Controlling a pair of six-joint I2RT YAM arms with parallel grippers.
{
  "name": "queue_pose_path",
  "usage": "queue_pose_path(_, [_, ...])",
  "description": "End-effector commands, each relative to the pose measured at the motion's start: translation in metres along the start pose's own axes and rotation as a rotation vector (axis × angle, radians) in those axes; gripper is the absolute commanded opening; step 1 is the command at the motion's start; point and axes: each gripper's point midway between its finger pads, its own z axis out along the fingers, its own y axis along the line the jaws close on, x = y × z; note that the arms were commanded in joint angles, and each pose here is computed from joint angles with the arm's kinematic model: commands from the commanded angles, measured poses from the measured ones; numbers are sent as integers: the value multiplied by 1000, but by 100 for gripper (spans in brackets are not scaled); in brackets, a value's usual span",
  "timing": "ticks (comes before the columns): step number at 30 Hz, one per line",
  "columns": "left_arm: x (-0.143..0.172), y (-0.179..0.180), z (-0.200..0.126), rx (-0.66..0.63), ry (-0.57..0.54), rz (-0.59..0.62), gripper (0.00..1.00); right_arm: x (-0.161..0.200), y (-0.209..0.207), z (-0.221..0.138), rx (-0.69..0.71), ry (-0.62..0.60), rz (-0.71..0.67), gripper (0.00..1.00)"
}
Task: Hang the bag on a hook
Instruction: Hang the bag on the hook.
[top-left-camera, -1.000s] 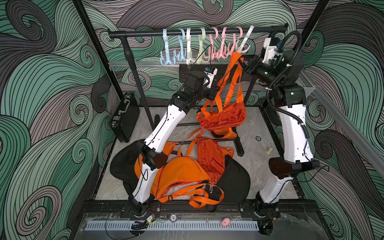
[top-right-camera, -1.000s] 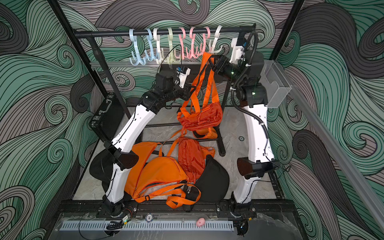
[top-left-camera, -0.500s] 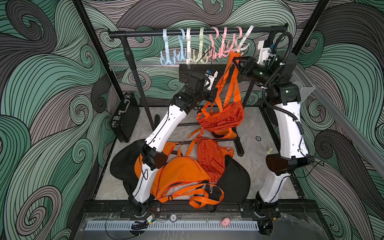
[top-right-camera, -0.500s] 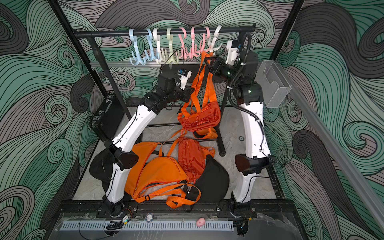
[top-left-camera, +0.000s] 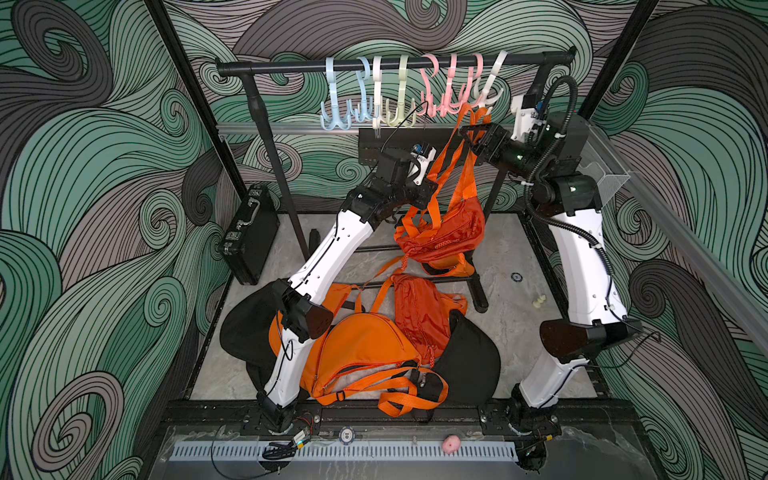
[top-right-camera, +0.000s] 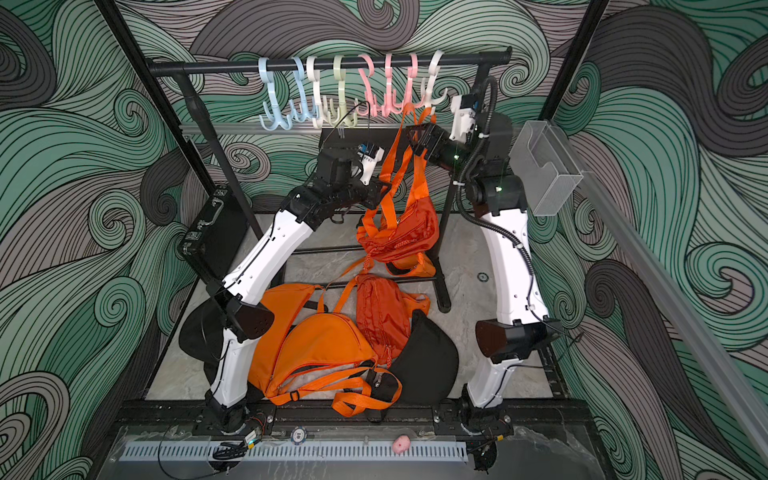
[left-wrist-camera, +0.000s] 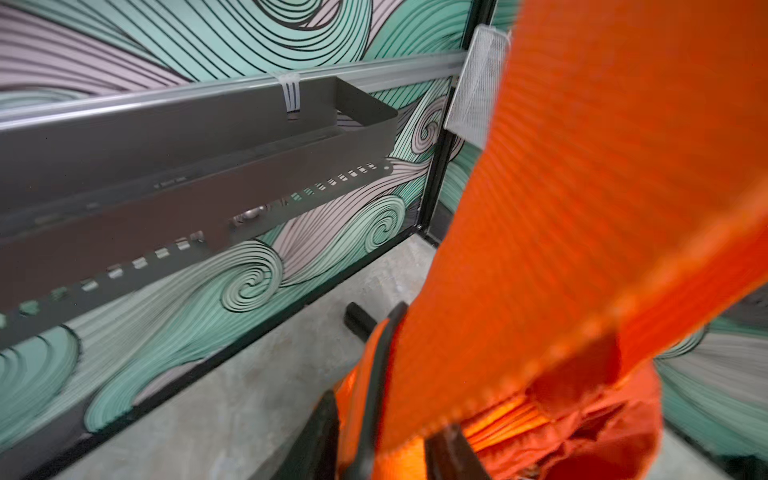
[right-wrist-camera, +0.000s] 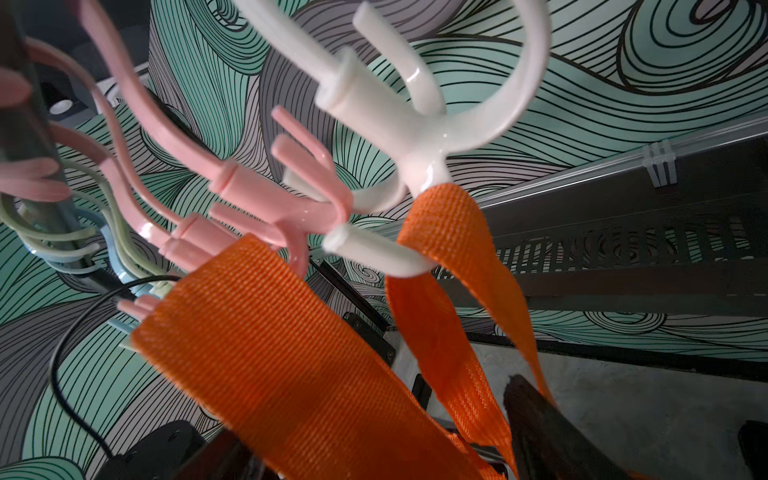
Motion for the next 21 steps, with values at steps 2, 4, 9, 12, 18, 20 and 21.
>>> queue_pose_path(2, [-23, -18, -32, 25, -41, 35, 54, -25, 30, -36, -7, -119, -94, 82])
queue_pose_path(4, [-23, -25, -36, 33, -39, 53, 60, -26, 31, -45, 18, -135, -111, 82])
queue_pose_path(9, [-14, -32, -44, 20, -11, 84, 65, -22, 30, -65, 62, -147, -140, 80])
queue_pose_path(12, [-11, -22, -44, -25, -45, 95, 68, -20, 39, -81, 59, -159, -164, 80])
queue_pose_path(18, [-15, -11, -23, -25, -52, 75, 65, -9, 49, -111, 55, -174, -195, 81])
queue_pose_path(20, [-18, -6, -17, -30, -66, 74, 65, -3, 51, -121, 63, -169, -210, 81])
queue_pose_path(21, [-20, -4, -15, -34, -78, 69, 65, 0, 51, -126, 67, -165, -217, 81])
